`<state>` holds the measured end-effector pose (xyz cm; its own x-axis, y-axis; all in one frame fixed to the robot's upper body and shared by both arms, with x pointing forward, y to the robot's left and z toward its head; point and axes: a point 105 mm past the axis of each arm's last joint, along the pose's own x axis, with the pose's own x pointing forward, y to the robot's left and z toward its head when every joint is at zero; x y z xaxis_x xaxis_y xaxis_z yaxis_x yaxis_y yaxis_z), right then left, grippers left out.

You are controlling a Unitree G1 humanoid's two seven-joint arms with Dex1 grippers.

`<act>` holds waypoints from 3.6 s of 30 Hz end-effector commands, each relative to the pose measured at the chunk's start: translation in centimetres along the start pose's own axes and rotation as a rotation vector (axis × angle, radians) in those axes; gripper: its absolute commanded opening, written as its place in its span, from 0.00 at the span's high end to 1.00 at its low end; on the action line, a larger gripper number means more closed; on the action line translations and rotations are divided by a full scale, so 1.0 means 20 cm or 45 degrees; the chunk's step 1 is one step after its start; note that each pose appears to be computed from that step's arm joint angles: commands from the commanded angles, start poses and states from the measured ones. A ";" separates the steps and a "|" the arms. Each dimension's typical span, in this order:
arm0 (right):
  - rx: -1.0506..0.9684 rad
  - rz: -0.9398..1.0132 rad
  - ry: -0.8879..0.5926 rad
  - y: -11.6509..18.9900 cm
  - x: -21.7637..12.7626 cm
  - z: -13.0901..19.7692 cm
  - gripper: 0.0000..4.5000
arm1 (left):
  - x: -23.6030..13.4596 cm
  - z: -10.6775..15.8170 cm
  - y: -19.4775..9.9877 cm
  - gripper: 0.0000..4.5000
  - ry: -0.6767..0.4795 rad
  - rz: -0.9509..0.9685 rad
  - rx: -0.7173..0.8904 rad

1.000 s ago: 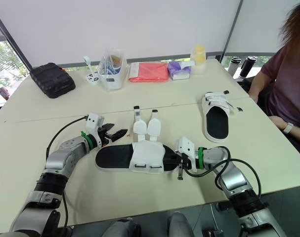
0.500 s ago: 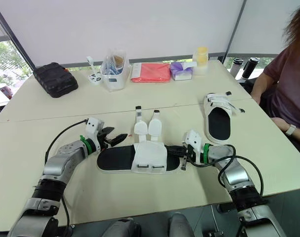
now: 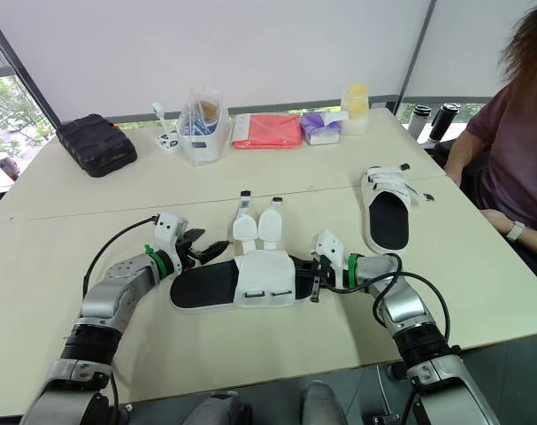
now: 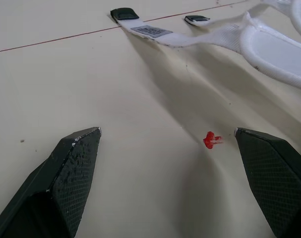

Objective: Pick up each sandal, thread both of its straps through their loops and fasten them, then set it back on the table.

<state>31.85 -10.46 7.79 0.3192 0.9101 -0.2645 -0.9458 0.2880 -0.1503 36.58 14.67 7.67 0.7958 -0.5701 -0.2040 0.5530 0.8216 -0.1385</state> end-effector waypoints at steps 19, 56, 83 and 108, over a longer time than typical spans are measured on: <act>-0.082 0.087 0.134 0.06 0.05 -0.14 0.99 | -0.02 0.22 -0.04 0.00 0.084 -0.435 -0.748; -0.091 0.080 0.143 0.10 0.09 -0.16 1.00 | 0.38 0.31 -0.02 0.41 -0.269 -0.255 -1.253; -0.124 0.062 0.180 0.08 0.04 -0.20 1.00 | 0.17 0.47 -0.37 0.99 -0.386 -0.665 1.180; -0.139 0.047 0.204 0.05 0.02 -0.23 1.00 | -0.09 0.30 -0.38 0.46 -1.090 -0.624 2.604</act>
<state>31.93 -9.90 6.92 0.3045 0.9093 -0.2835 -0.9239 0.2096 -0.3200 32.16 9.38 13.61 0.1488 -0.9814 -0.1210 -0.2875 -0.1600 0.9443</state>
